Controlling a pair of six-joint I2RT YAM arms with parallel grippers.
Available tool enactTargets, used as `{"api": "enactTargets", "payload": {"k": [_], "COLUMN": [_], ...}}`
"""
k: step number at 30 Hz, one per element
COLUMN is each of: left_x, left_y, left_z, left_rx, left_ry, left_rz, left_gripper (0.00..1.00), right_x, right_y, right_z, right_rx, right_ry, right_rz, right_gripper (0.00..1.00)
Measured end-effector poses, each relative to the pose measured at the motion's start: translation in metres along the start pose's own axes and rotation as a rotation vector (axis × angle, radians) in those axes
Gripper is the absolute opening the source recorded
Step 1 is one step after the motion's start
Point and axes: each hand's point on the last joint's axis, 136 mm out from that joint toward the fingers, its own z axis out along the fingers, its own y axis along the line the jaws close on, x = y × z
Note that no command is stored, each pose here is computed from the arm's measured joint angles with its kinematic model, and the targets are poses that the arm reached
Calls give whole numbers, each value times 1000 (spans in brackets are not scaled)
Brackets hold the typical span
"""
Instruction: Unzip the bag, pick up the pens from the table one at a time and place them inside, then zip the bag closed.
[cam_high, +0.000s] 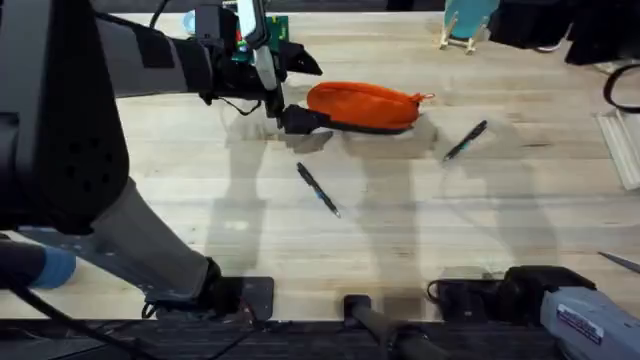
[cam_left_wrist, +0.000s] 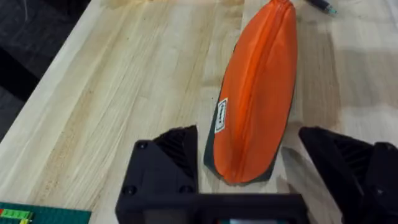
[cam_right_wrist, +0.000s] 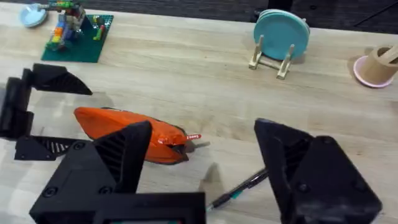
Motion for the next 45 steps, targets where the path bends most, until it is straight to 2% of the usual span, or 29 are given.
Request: {"api": "enactTargets", "payload": {"k": [6, 11, 18, 20, 23, 26, 28, 40, 45], "left_x": [2, 2, 0, 0, 1, 1, 1, 2, 2], "left_y": [1, 1, -3, -4, -5, -3, -3, -3, -3], "left_z": [0, 0, 6, 9, 12, 12, 12, 12, 12], "left_rx": [-8, -8, 6, 10, 12, 3, 2, 1, 1], "left_ry": [14, 15, 17, 25, 38, 46, 49, 50, 50], "left_rz": [1, 0, 8, 13, 20, 29, 30, 30, 30], "left_gripper": [885, 858, 717, 604, 343, 124, 53, 40, 41], "right_x": [0, 0, 0, 0, 0, 0, 0, 0, 13], "right_y": [0, 0, 0, 0, 0, 0, 0, 0, 0], "right_z": [0, 0, 0, 0, 0, 0, 0, 0, 0], "right_rx": [0, 0, 0, 0, 0, 0, 0, 0, -2], "right_ry": [0, 0, 0, 0, 0, 0, 0, 1, 51], "right_rz": [0, 0, 0, 0, 0, 0, 0, -2, 8], "right_gripper": [995, 995, 995, 995, 995, 996, 996, 996, 996]}}
